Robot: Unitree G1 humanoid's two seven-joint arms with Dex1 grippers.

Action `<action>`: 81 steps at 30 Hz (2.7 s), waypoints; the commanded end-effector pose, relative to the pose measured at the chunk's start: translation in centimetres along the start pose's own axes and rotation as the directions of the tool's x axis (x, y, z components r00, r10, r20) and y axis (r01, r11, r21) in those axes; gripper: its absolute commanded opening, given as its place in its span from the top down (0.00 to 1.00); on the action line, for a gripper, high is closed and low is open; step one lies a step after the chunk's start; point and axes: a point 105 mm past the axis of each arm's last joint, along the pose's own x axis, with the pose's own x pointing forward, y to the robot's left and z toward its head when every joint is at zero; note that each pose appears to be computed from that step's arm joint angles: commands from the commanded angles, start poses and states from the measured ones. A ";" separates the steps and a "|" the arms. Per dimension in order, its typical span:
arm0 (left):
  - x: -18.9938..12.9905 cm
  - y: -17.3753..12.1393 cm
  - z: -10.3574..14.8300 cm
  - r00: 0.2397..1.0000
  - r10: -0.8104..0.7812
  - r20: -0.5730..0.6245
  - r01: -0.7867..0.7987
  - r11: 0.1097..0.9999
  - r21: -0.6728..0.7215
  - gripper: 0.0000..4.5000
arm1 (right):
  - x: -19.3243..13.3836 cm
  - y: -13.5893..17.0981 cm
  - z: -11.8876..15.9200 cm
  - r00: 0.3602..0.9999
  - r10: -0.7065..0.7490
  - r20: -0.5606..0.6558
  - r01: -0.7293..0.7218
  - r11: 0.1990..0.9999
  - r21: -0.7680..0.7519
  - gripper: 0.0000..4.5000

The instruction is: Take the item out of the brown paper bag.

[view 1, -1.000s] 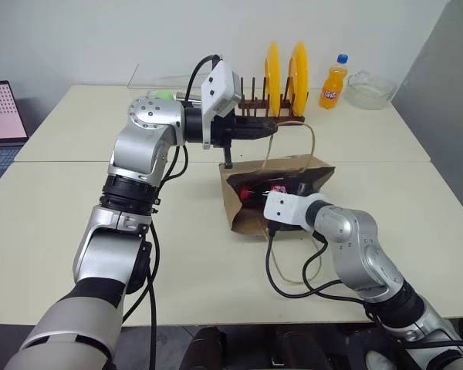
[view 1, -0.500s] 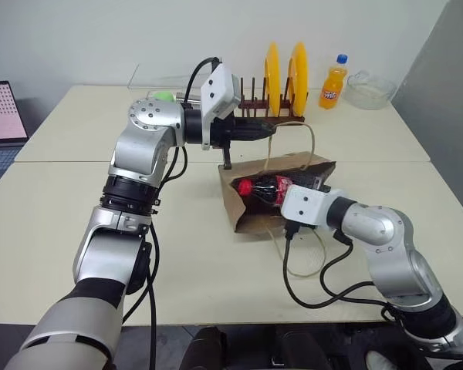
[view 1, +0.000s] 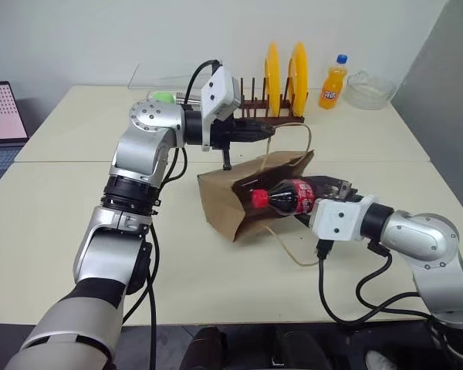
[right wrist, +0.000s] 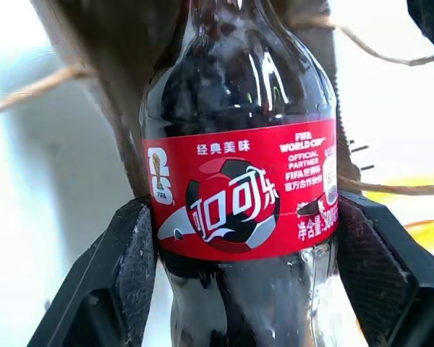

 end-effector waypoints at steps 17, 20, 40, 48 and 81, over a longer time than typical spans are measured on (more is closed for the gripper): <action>-0.7 0.3 0.7 1.000 0.017 -0.003 -0.017 0.998 0.056 1.00 | -5.2 -0.7 -12.2 0.928 -0.099 -0.360 0.174 0.968 0.183 0.31; -0.8 0.2 0.6 1.000 0.020 -0.004 -0.020 0.998 0.056 1.00 | -4.8 1.8 -13.9 0.921 0.021 -0.388 0.090 0.960 0.266 0.31; -2.6 1.4 -0.3 0.991 0.123 -0.045 -0.121 0.992 0.047 1.00 | -6.8 -1.1 -5.6 0.996 0.074 -0.057 -0.035 0.864 0.503 0.00; -4.4 3.2 -2.7 0.964 0.232 -0.130 -0.229 0.973 0.040 1.00 | -6.1 -3.5 1.2 0.969 -0.058 0.240 -0.111 0.764 0.635 0.00; -14.6 -1.8 -4.4 0.711 0.673 -0.204 -0.700 0.706 -0.108 0.07 | -4.6 -1.6 -1.7 0.921 -0.377 0.099 0.225 0.720 0.656 0.00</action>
